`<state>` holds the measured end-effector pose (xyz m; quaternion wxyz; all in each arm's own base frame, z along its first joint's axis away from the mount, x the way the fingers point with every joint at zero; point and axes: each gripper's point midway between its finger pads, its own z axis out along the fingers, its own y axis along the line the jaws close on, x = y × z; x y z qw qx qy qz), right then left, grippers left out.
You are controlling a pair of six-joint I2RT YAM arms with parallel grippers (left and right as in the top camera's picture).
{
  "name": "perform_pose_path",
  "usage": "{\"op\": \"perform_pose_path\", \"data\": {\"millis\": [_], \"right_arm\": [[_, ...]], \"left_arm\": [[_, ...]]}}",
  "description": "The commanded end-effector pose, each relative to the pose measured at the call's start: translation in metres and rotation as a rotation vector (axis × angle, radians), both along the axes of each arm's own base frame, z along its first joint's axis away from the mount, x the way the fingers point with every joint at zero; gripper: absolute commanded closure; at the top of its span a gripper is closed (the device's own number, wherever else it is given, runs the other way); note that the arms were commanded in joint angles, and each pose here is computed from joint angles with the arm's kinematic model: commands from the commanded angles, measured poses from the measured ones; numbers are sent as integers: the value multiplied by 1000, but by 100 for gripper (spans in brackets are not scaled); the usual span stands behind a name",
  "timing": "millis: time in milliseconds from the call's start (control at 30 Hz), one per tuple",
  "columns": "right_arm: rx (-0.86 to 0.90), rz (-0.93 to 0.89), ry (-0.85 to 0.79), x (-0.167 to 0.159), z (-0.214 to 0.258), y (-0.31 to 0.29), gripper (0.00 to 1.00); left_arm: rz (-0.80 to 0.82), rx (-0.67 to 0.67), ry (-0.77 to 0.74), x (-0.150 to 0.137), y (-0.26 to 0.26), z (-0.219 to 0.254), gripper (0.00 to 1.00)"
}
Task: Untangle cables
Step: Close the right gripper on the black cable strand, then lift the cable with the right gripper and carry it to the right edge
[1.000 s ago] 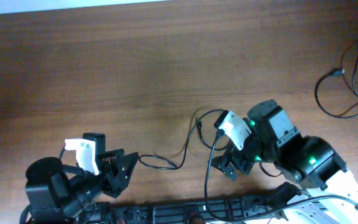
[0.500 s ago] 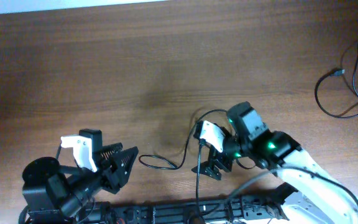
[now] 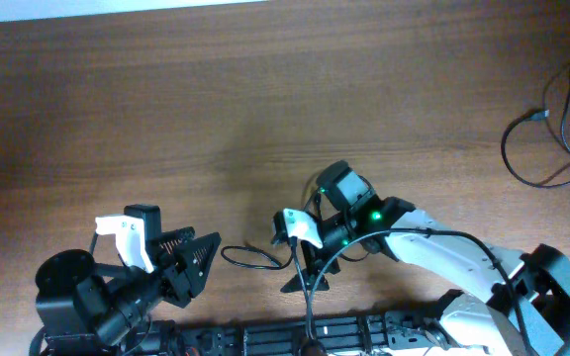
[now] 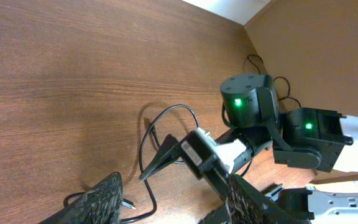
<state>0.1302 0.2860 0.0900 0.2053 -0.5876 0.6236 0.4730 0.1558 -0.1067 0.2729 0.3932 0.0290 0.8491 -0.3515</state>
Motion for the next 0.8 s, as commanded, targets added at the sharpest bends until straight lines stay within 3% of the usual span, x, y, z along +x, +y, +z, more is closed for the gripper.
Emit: {"op": "perform_pose_path", "data": {"millis": [0,100,167,333,400,500,533,667,767], "right_arm": [[50,75,-21,-13,3,9,1],[9,61,-54,-10,-7,11,2],[-27,44,-69,-7,-15,11,8],[-41,45,-53,-7,-21,10,13],[-46,45,-48,-7,-24,10,27],[-55,45,-36,-7,-30,11,72],[-57,46,-34,-7,-31,11,81],[-41,29,-42,-1,-28,15,85],[-22,-23,-66,18,-12,28,95]], "left_arm": [[7,-4,-3,0,1,-1,45],[7,-5,-2,0,1,-1,45],[6,-5,-2,0,1,-1,44],[7,-5,1,0,1,-1,45],[7,-5,1,0,1,-1,45],[7,-5,1,-1,1,-1,45],[7,-5,1,-1,1,-1,45],[7,-5,1,-1,1,-1,44],[7,-5,5,-1,1,-2,44]]}}
